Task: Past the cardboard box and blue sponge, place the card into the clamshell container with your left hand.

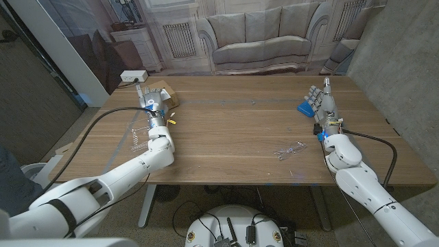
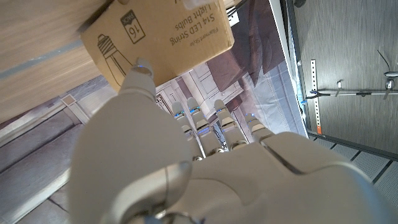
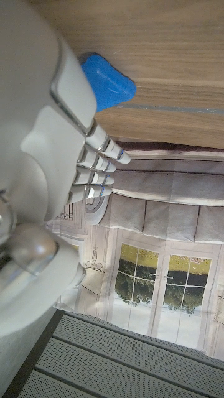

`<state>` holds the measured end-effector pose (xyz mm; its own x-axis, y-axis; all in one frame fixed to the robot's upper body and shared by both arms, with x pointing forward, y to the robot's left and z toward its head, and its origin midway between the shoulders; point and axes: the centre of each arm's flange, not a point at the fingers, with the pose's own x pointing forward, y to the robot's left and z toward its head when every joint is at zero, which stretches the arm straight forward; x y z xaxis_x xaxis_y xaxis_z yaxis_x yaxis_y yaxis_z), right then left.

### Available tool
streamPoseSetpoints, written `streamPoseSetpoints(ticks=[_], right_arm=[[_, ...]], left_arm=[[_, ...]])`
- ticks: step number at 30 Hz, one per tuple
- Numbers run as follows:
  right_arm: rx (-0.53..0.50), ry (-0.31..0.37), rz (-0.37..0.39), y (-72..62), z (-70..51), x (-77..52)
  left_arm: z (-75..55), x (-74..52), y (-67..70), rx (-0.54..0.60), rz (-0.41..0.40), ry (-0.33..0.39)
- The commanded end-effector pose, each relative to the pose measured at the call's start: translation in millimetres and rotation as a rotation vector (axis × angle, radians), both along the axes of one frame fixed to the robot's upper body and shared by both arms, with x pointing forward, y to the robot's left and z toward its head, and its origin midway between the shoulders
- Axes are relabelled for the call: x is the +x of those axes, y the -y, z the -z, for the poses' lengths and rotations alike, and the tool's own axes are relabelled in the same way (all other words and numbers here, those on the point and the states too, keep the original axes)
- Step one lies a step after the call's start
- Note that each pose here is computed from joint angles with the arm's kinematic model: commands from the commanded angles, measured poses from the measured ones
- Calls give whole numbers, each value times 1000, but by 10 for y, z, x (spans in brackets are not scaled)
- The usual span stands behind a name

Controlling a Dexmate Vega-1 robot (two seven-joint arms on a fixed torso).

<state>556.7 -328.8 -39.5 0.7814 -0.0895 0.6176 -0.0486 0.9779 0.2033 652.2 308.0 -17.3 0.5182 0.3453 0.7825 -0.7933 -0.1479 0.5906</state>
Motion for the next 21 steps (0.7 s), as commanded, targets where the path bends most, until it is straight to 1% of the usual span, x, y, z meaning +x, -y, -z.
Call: streamPoseSetpoints(ticks=[1, 21], right_arm=[[-1, -5, 4, 6, 9, -17], [10, -11, 10, 17, 33, -16]], left_arm=[[8, 59, 40, -13, 28, 7], [38, 65, 15, -28, 34, 19]])
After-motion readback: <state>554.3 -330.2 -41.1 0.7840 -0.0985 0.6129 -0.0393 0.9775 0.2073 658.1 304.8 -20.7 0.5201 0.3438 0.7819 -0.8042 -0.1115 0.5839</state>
